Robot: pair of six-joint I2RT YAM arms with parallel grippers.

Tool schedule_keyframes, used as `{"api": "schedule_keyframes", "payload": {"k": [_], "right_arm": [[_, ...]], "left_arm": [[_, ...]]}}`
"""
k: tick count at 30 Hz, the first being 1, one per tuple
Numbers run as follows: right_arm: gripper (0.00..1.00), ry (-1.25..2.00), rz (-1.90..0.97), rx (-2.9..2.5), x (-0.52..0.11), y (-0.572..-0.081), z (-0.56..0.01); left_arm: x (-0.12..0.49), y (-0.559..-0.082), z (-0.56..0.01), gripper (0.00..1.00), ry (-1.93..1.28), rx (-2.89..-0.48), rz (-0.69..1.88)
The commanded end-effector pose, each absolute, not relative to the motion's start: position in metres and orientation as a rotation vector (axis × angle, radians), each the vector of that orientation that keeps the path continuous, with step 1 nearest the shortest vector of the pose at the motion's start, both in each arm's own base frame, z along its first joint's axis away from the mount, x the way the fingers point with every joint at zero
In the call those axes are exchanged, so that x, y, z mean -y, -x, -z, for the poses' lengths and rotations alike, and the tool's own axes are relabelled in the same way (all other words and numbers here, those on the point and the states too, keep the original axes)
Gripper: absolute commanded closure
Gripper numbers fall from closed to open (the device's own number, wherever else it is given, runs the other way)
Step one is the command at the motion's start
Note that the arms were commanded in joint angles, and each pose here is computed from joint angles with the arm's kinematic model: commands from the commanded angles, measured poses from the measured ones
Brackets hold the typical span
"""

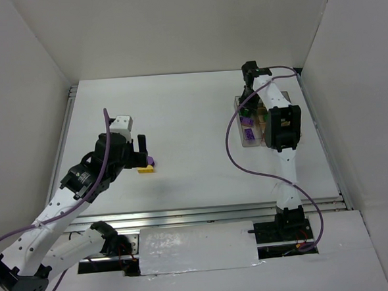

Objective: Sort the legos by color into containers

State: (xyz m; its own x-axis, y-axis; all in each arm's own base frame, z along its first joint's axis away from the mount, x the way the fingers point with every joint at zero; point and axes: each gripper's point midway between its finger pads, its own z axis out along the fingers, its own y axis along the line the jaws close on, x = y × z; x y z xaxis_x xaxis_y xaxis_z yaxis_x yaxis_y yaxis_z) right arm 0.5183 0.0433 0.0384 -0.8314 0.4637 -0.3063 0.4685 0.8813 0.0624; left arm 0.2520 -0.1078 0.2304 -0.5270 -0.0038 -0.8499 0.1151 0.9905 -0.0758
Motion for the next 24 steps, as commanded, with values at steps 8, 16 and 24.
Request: {"api": "schedule_keyframes", "payload": {"k": [8, 16, 24], "right_arm": [[0.60, -0.654, 0.012, -2.770, -0.0391, -0.5168, -0.0422], [0.67, -0.665, -0.024, -2.790, -0.0384, -0.5183, -0.0426], [0.87, -0.639, -0.073, -2.798, -0.0386, -0.5185, -0.0409]], "left_arm": [[0.1109, -0.2606, -0.2377, 0.02, -0.079, -2.098, 0.151], [0.1098, -0.2612, -0.2377, 0.02, -0.073, -2.100, 0.146], [0.1096, -0.2624, -0.2369, 0.03, -0.074, -2.103, 0.146]]}}
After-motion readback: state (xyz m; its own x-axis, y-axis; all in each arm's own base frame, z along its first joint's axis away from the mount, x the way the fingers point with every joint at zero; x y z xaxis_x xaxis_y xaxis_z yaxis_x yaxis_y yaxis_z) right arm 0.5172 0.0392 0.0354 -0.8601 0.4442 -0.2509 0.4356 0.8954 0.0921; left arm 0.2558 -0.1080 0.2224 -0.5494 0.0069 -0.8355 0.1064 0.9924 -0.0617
